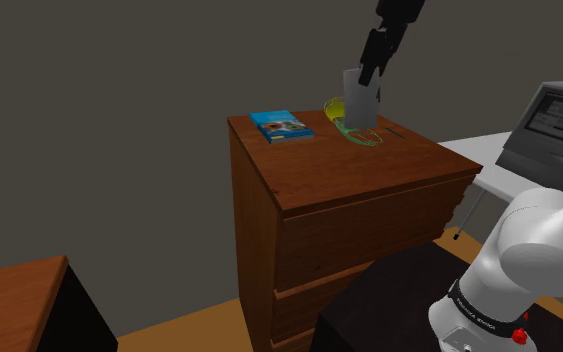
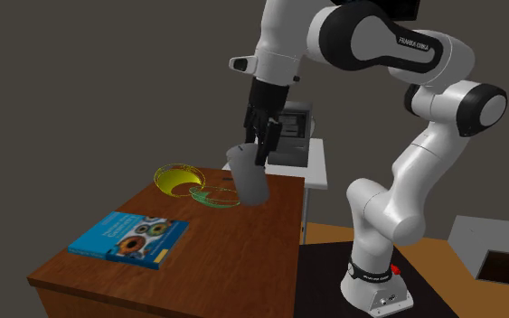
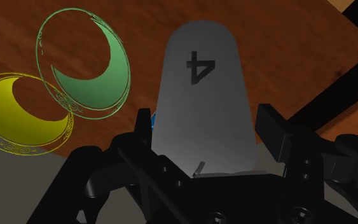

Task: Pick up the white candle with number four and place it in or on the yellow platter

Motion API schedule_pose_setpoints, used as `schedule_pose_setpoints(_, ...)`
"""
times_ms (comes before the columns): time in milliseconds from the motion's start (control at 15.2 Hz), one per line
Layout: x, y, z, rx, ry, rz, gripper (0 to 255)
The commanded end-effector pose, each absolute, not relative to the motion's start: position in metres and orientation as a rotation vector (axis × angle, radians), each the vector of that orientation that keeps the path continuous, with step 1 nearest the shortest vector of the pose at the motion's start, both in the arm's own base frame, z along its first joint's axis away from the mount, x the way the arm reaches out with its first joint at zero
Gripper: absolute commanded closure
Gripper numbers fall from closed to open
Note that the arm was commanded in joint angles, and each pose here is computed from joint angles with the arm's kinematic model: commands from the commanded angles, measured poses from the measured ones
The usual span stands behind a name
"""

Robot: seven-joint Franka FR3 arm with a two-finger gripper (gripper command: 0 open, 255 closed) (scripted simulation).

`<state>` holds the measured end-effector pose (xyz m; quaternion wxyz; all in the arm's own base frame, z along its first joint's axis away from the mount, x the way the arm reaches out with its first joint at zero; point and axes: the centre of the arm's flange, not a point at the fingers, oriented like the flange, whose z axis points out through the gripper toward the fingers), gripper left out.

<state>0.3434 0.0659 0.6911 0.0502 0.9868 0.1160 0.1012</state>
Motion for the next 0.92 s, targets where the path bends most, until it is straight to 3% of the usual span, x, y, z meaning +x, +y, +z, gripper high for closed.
schedule_pose_setpoints(0, 0.351, 0.055, 0.697, 3.005, 0.353, 0.309, 255)
schedule_pose_setpoints(858, 0.451, -0.083, 0.718, 3.005, 0.353, 0.309, 255)
